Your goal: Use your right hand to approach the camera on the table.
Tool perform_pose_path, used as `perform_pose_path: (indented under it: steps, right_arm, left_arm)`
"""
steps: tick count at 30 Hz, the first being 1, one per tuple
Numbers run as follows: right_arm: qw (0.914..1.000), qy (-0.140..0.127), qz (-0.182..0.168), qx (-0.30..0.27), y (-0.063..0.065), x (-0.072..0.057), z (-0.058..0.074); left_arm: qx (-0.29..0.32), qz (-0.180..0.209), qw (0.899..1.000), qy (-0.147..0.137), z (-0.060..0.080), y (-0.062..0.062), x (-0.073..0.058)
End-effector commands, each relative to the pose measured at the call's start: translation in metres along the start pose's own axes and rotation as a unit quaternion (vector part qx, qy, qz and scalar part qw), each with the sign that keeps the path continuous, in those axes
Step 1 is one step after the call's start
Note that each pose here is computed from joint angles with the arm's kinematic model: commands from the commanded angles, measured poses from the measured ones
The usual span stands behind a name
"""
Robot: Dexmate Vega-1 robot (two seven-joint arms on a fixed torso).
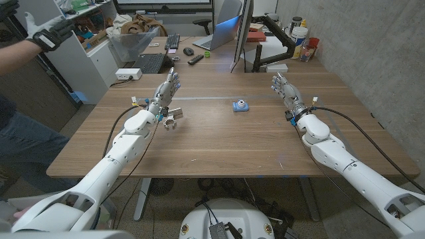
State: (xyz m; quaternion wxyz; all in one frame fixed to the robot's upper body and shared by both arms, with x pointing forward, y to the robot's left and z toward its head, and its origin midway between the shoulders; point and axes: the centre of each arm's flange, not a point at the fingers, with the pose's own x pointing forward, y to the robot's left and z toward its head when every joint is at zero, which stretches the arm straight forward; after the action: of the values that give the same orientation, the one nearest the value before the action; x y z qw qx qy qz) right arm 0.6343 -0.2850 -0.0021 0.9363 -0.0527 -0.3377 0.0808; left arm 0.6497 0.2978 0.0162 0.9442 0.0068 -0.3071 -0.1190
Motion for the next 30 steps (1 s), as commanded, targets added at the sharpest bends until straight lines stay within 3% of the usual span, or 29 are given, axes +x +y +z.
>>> perform_pose_path:
  steps: [1, 30]
  right_arm:
    - [0.9997, -0.011, 0.016, -0.017, 0.015, 0.005, 0.002]
    - [0.9959, -0.052, 0.037, -0.065, 0.031, 0.019, 0.011]
  left_arm:
    - [0.005, -0.001, 1.0, -0.003, 0.005, 0.001, -0.002]
    - [0.009, -0.001, 1.0, 0.0, 0.004, 0.0, 0.0]
